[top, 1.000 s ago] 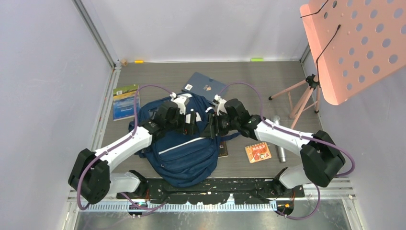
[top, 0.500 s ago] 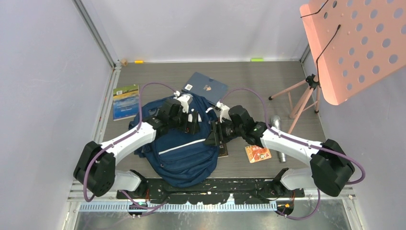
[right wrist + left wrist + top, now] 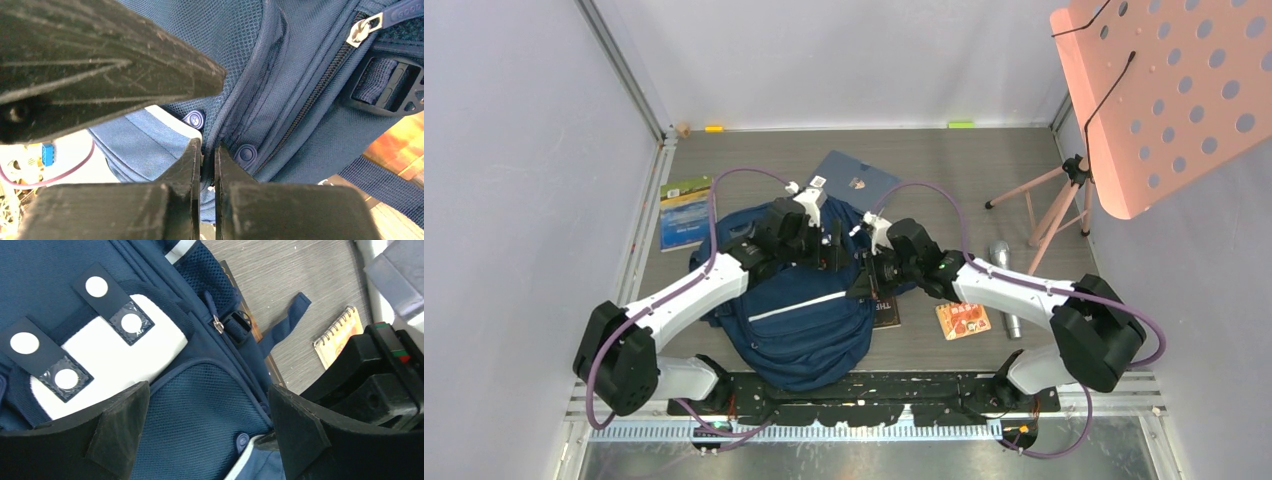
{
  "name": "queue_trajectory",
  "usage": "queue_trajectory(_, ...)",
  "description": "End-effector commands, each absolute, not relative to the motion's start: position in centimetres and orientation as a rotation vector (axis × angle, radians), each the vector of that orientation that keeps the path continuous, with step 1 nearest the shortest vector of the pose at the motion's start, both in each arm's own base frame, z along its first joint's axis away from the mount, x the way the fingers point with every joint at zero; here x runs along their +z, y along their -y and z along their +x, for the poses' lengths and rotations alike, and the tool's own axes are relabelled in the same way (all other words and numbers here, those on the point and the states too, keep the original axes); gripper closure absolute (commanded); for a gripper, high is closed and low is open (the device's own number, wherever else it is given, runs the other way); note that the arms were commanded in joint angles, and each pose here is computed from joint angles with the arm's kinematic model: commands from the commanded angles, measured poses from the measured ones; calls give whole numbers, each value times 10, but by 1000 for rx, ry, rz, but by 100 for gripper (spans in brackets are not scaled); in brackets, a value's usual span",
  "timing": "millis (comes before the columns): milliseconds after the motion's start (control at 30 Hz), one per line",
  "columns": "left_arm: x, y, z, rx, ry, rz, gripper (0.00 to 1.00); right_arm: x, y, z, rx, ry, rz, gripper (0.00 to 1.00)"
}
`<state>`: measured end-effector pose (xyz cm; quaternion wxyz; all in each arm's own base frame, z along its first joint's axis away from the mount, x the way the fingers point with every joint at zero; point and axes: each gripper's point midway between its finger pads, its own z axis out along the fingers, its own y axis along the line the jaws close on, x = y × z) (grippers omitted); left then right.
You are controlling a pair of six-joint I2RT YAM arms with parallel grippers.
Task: Pack the student bag
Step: Unzip the student bag at the center of the board.
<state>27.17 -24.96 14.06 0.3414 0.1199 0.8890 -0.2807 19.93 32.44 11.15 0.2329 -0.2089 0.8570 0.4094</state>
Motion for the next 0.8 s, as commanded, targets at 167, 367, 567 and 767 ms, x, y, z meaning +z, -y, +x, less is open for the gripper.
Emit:
queue_trajectory(167,151,268,264,-713,-2364,221,6,177,-340,202,1126,-2122,-595,99)
queue_trajectory(367,129,259,263,-576,-2430,214,9,175,-335,201,1068,-2125,-592,100)
queue_trajectory(567,114,266,262,-571,-2474,237,39,179,-340,201,1014,-2087,-618,100)
queue_trajectory(767,131,267,264,-603,-2409,232,94,200,-339,202,986,-2016,-604,99)
